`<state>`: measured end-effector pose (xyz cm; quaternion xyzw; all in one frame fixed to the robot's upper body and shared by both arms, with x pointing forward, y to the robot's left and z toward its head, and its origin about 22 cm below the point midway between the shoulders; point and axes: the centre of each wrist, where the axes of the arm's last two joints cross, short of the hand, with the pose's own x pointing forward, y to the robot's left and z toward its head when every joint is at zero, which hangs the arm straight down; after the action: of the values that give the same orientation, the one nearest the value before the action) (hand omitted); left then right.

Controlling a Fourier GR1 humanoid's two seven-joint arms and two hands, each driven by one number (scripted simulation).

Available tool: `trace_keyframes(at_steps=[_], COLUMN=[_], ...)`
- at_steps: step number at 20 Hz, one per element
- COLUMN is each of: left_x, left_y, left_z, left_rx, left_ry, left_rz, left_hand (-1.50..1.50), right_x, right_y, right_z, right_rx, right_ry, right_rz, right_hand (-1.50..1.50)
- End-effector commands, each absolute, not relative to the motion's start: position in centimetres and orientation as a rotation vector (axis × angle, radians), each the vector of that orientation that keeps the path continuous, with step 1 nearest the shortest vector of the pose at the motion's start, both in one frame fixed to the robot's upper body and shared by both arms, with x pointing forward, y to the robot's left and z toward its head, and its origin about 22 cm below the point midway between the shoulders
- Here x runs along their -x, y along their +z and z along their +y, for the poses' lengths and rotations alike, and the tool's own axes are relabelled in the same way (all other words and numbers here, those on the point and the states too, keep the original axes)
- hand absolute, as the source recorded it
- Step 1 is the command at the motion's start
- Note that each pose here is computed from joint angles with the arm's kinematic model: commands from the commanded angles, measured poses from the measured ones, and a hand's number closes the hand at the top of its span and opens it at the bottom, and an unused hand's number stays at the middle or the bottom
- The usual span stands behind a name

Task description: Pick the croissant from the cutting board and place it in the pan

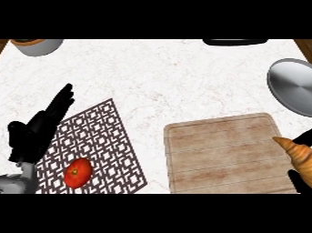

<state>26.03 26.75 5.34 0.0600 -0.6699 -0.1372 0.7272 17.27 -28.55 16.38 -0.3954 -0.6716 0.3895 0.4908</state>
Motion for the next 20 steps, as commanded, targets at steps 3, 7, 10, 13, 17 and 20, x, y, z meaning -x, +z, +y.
trace_keyframes(at_steps=[3,7,10,13,17,20], left_x=[-27.1,-27.9,-26.9,-26.5,-27.5,-27.7], left_y=[4.9,4.6,5.9,5.3,4.6,4.7], left_z=[25.6,26.0,26.5,25.0,23.7,23.1], left_rx=[-0.1,-0.091,-0.101,-0.075,-0.079,-0.072], left_ry=[-0.343,-0.338,-0.362,-0.346,-0.362,-0.374], left_rz=[-1.497,-1.482,-1.517,-1.497,-1.502,-1.497], left_hand=[0.0,0.0,0.0,0.0,0.0,0.0], right_x=[-17.4,-18.5,-22.8,-23.7,-27.0,-29.8], right_y=[14.2,13.4,12.3,10.5,9.6,8.7], right_z=[-33.8,-36.0,-38.7,-41.3,-44.0,-44.7], right_rx=[1.014,0.914,0.923,0.969,1.09,1.114], right_ry=[0.737,0.601,0.595,0.607,0.559,0.55], right_rz=[-1.657,-1.681,-1.657,-1.661,-1.631,-1.619], right_hand=[1.5,1.5,1.5,1.5,1.5,1.5])
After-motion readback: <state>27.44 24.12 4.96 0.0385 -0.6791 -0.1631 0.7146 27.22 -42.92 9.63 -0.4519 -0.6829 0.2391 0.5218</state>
